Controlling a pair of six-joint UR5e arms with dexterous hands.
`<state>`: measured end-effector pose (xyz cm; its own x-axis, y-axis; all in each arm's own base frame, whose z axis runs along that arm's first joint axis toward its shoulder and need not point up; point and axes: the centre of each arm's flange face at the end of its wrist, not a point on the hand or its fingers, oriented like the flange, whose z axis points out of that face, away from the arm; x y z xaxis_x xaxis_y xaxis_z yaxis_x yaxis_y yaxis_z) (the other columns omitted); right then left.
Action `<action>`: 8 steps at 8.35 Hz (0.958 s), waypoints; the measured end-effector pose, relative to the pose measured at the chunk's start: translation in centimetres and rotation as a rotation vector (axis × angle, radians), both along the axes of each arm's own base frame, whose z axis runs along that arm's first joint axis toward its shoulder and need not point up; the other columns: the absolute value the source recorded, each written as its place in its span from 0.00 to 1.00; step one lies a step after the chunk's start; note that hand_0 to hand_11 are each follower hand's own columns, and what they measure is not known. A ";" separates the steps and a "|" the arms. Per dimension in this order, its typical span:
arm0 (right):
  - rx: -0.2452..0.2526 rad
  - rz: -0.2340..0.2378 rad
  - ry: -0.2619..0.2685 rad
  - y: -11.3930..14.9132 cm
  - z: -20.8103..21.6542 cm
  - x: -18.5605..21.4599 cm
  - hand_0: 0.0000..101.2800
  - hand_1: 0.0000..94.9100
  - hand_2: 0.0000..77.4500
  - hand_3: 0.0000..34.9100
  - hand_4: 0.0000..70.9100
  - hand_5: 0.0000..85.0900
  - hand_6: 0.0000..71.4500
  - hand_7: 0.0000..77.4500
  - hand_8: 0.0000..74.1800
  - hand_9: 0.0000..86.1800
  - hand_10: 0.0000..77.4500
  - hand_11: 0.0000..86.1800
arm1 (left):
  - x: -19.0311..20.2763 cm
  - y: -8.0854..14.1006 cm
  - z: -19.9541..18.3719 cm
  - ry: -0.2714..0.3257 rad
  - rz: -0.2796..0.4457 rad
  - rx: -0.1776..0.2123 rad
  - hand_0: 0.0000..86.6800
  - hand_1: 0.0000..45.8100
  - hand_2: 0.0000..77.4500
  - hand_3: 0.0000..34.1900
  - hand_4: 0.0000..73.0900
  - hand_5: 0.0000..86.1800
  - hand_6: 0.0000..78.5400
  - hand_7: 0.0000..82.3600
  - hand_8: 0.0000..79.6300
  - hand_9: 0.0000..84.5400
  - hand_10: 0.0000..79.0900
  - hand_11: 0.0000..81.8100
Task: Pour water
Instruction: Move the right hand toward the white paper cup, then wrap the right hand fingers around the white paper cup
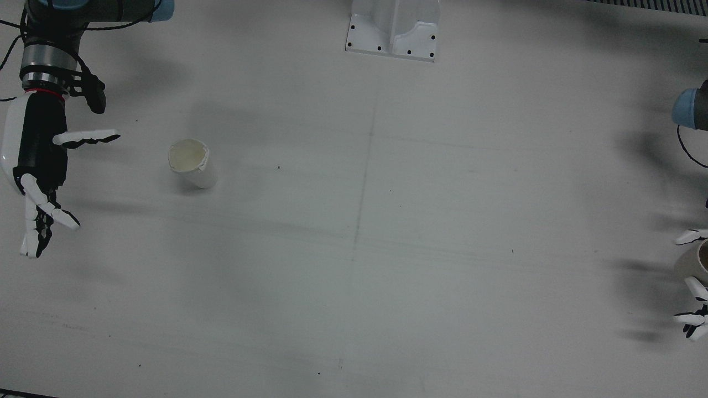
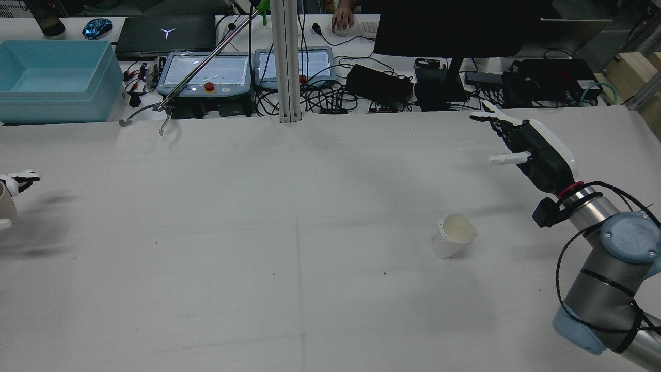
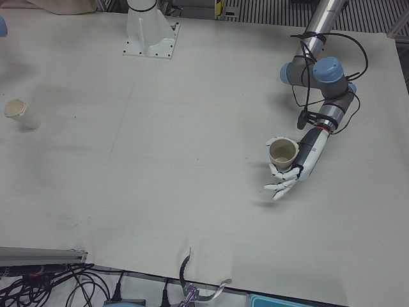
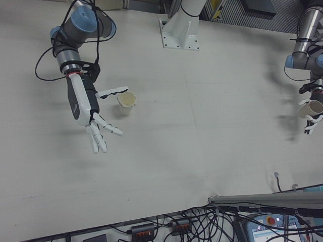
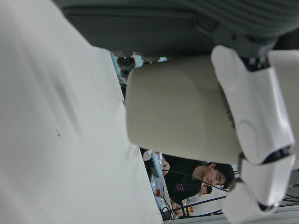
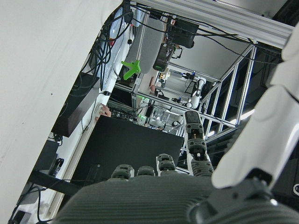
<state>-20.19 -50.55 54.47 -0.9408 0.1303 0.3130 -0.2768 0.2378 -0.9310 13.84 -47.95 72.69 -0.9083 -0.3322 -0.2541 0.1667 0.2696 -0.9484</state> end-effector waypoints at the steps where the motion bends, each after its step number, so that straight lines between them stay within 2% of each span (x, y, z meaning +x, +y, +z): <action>1: 0.007 0.010 -0.018 0.6 -1.0 -2.7 0.46 0.07 0.07 0.00 0.32 0.15 0.08 0.08 0.01 0.01 0.01 0.04 | -0.4 0.2 0.2 -0.002 -0.004 -0.004 0.62 0.18 0.23 0.00 0.53 0.60 0.27 0.28 0.11 0.14 0.08 0.13; 2: 0.008 0.022 -0.018 1.2 -1.4 -4.4 0.44 0.10 0.11 0.00 0.32 0.13 0.08 0.08 0.01 0.01 0.01 0.03 | -0.8 0.4 0.5 -0.005 -0.009 -0.009 0.62 0.21 0.08 0.00 0.53 0.60 0.27 0.28 0.10 0.14 0.08 0.13; 3: 0.011 0.035 0.008 1.6 -1.4 -5.2 0.44 0.10 0.11 0.00 0.32 0.13 0.08 0.08 0.01 0.01 0.01 0.03 | -1.2 0.6 0.8 -0.007 -0.013 -0.012 0.62 0.21 0.04 0.00 0.53 0.60 0.27 0.27 0.10 0.14 0.08 0.12; 4: 0.018 0.049 0.049 1.8 -1.3 -5.4 0.44 0.10 0.11 0.00 0.32 0.13 0.08 0.08 0.01 0.01 0.01 0.03 | -1.4 0.8 0.9 -0.008 -0.015 -0.014 0.62 0.21 0.04 0.00 0.53 0.60 0.27 0.28 0.10 0.12 0.08 0.12; 5: 0.030 0.059 0.079 1.9 -1.2 -5.7 0.45 0.12 0.11 0.00 0.21 0.08 0.04 0.02 0.00 0.01 0.03 0.06 | -1.5 0.8 0.9 -0.008 -0.016 -0.014 0.62 0.21 0.04 0.00 0.53 0.60 0.27 0.28 0.10 0.12 0.08 0.12; 6: 0.049 0.070 0.071 2.0 -1.2 -6.1 0.46 0.11 0.09 0.00 0.11 0.05 0.01 0.01 0.01 0.01 0.05 0.09 | -1.6 0.9 1.0 -0.009 -0.018 -0.015 0.62 0.21 0.04 0.00 0.53 0.60 0.26 0.27 0.08 0.13 0.08 0.12; 7: 0.064 0.075 0.034 2.1 -1.4 -6.8 0.45 0.09 0.08 0.00 0.15 0.08 0.01 0.01 0.00 0.01 0.05 0.09 | -2.0 0.9 1.1 -0.010 -0.024 -0.016 0.62 0.23 0.04 0.00 0.53 0.60 0.26 0.27 0.09 0.14 0.08 0.12; 8: 0.060 0.062 -0.040 3.1 -1.5 -8.4 0.46 0.10 0.08 0.00 0.19 0.08 0.04 0.01 0.01 0.01 0.04 0.07 | -2.3 0.8 1.1 -0.012 -0.029 -0.017 0.64 0.23 0.04 0.00 0.53 0.60 0.26 0.27 0.10 0.14 0.08 0.12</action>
